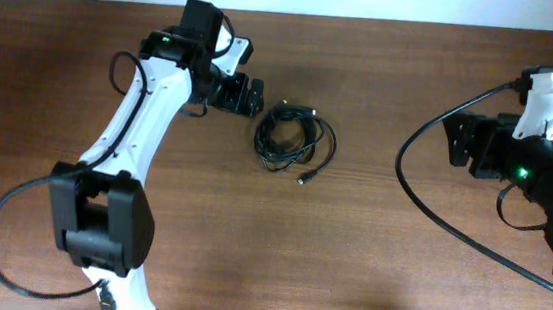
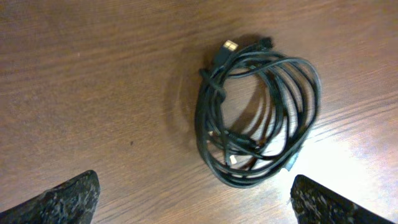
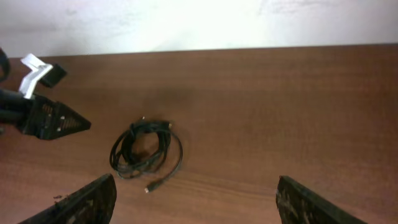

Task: Untangle cables
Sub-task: 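Move the left gripper down onto the black cable bundle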

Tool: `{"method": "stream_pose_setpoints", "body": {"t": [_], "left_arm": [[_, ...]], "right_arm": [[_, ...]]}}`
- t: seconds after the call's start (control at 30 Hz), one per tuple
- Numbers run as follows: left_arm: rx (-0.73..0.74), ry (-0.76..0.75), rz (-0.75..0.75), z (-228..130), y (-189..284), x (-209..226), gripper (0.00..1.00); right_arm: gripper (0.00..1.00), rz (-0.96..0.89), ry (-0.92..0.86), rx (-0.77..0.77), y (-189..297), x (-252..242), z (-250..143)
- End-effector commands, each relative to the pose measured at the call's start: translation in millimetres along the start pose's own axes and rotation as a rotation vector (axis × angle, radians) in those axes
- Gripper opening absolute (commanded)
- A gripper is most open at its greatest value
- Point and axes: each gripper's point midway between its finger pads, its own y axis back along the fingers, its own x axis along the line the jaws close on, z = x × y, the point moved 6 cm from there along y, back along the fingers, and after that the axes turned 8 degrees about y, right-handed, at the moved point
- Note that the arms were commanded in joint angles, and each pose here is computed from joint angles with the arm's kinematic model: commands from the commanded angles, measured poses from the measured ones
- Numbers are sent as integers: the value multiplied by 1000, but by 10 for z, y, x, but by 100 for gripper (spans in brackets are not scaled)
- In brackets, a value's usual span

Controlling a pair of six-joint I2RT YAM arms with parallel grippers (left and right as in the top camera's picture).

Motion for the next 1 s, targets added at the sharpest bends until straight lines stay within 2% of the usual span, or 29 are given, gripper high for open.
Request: {"method": "stream_pose_setpoints", "body": {"t": [0.0, 0.03, 0.07, 0.17, 0.2, 0.27, 0.3, 0.4, 0.47, 0.53, 0.6, 0.7, 0.8, 0.97], "left_arm": [[57, 7, 16, -38, -299, -11, 99], [84, 5, 15, -63, -465, -37, 99], [85, 78, 16, -48, -616, -64, 99], [-83, 480, 201, 142, -674, 83, 99], [-137, 594, 205, 203, -674, 75, 99], [-172, 647, -2, 385, -697, -198, 99], [-192, 641, -8, 420, -695, -219, 99], [-241, 826, 34, 390, -746, -372, 99], [-251, 788, 89, 252, -825, -680, 96], [-238, 730, 186, 38, -883, -875, 99], [-238, 708, 280, -70, -925, -842, 99], [-207, 701, 374, -114, -1081, -568, 99], [-230, 741, 380, -41, -1062, -425, 99], [-270, 748, 344, 53, -1092, -436, 99]], "right_arm": [[80, -9, 17, 21, 15, -10, -30], [77, -8, 14, 30, 16, -8, -47], [77, -8, 13, 30, 16, -7, -47], [75, -6, 10, 40, 16, -5, -67], [75, -6, 12, 48, 17, -4, -81], [74, -5, 17, 54, 18, -3, -91], [75, -5, 17, 54, 16, -3, -91], [73, -15, 16, 57, 17, -14, -97], [73, -55, 14, 76, 20, -58, -127], [72, -54, 12, 83, 21, -55, -140], [71, -53, 9, 92, 22, -53, -158], [71, -52, 8, 94, 23, -53, -162], [71, -52, 7, 97, 12, -56, -165], [71, -50, 1, 117, -42, -72, -180]]}}
